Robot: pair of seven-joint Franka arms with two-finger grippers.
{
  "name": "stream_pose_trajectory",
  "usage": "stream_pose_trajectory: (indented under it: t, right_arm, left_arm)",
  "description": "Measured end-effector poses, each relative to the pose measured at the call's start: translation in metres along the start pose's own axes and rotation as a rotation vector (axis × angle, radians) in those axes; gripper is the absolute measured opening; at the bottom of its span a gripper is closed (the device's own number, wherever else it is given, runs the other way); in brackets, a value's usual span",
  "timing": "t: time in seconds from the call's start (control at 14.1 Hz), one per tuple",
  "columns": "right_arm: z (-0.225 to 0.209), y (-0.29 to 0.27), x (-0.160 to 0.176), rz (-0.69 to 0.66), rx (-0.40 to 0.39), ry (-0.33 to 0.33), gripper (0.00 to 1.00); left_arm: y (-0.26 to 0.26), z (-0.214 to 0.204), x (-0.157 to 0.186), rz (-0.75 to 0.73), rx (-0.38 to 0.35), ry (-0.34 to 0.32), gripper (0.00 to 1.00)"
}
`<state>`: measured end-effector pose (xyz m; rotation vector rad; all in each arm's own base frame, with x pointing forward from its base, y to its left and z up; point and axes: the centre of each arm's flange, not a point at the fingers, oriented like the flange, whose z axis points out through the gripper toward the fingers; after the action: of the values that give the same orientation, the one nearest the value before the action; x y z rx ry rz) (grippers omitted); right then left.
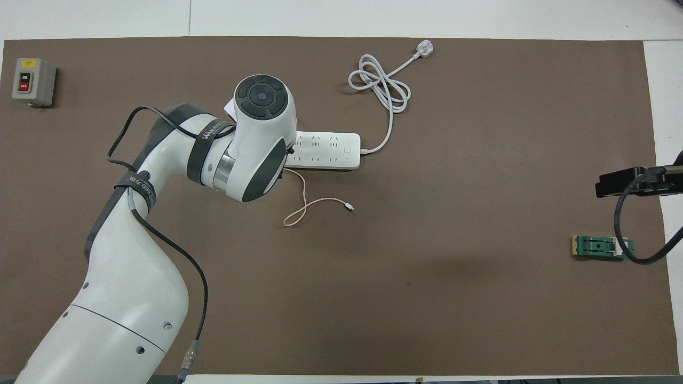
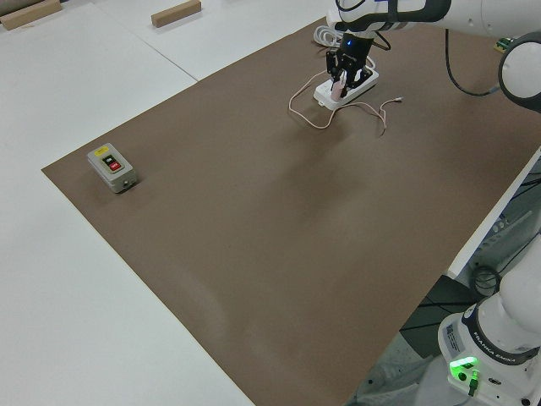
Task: Plug charger into power strip
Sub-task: 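Press the charger into a socket of the power strip with the left gripper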
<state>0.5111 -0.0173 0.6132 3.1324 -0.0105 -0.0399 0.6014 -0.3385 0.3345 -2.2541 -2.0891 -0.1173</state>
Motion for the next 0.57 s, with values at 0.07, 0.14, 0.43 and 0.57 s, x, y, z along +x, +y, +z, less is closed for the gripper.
stream_pose_trajectory:
  t: [0.07, 0.14, 0.43, 0.57]
  right_arm:
    - [0.0, 0.0, 0.0, 0.0, 0.0, 0.0, 1.0]
    - [0.0, 0.0, 0.0, 0.0, 0.0, 0.0, 1.0]
    - [0.0, 0.0, 0.0, 0.0, 0.0, 0.0, 1.0]
    - [0.0, 0.0, 0.0, 0.0, 0.0, 0.0, 1.0]
  left_arm:
    - [-0.0008, 0.0, 0.0001, 0.002, -0.004, 0.0, 0.31]
    - [-0.0015, 0.0002, -0.0005, 0.006, -0.008, 0.003, 0.31]
    - [-0.0021, 0.0042, -0.0017, 0.02, -0.017, 0.009, 0.31]
    - [-0.0021, 0.0042, -0.0018, 0.027, -0.017, 0.009, 0.31]
